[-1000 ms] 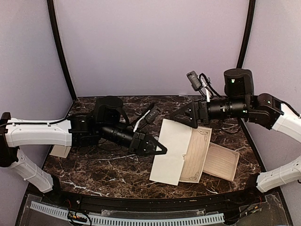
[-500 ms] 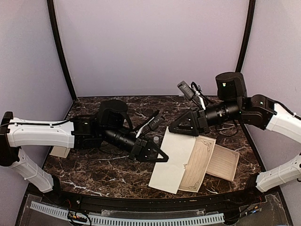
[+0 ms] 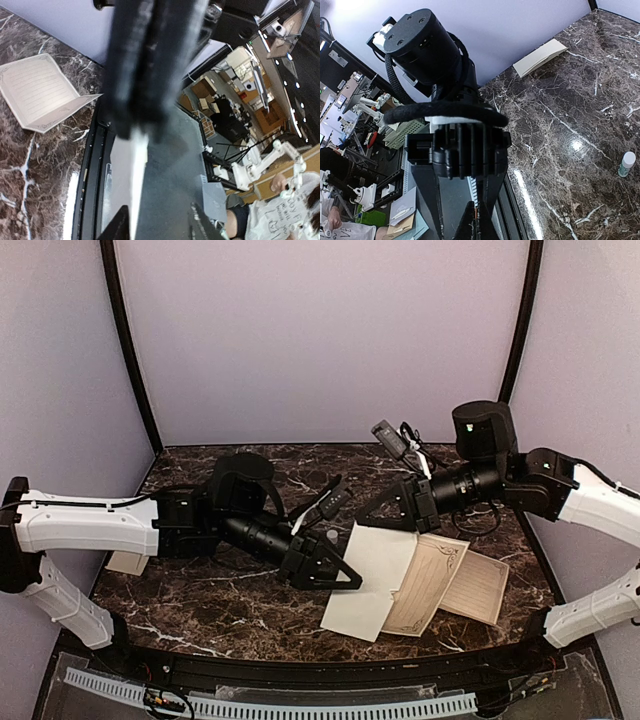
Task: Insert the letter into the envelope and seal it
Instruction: Fold the letter.
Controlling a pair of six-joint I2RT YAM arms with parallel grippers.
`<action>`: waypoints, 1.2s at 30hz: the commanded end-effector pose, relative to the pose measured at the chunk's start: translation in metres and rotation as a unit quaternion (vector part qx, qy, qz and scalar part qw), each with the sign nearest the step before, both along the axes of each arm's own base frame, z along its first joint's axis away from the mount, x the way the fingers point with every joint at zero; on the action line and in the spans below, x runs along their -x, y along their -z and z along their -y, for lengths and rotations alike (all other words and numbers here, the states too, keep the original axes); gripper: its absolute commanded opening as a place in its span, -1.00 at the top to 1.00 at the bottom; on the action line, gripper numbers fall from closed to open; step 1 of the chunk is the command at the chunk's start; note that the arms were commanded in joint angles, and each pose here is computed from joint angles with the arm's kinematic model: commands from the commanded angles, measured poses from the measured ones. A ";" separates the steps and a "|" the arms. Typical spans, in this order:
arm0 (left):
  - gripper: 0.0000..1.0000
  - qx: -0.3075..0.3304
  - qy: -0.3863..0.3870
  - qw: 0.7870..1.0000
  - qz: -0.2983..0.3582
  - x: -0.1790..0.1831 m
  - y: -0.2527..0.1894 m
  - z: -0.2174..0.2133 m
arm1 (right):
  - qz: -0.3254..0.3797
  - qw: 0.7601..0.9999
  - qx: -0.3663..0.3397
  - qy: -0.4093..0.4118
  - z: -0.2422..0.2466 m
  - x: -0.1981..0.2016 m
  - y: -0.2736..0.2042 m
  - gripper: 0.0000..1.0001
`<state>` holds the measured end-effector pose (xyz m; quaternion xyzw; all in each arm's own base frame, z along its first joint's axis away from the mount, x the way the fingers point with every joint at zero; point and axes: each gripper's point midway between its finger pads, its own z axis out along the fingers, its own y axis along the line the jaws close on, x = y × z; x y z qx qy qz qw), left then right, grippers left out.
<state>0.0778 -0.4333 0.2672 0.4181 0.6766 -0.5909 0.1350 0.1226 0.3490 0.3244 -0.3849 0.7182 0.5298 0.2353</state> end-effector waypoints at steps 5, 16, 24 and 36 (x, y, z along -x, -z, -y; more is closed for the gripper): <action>-0.10 0.068 -0.065 0.994 0.055 -0.021 -0.051 0.002 | 0.010 1.000 -0.021 -0.010 0.002 0.005 -0.008 1.00; 0.84 0.109 -0.092 0.988 0.055 -0.038 -0.070 0.001 | 0.011 1.000 -0.026 -0.013 0.004 0.007 -0.009 1.00; 0.98 0.085 -0.070 0.994 0.029 -0.030 -0.048 0.001 | 0.042 0.996 -0.038 0.067 0.010 -0.018 -0.024 1.00; 0.92 0.054 -0.056 0.997 -0.002 -0.019 -0.019 -0.010 | 0.052 0.990 -0.049 0.123 0.023 -0.042 -0.032 1.00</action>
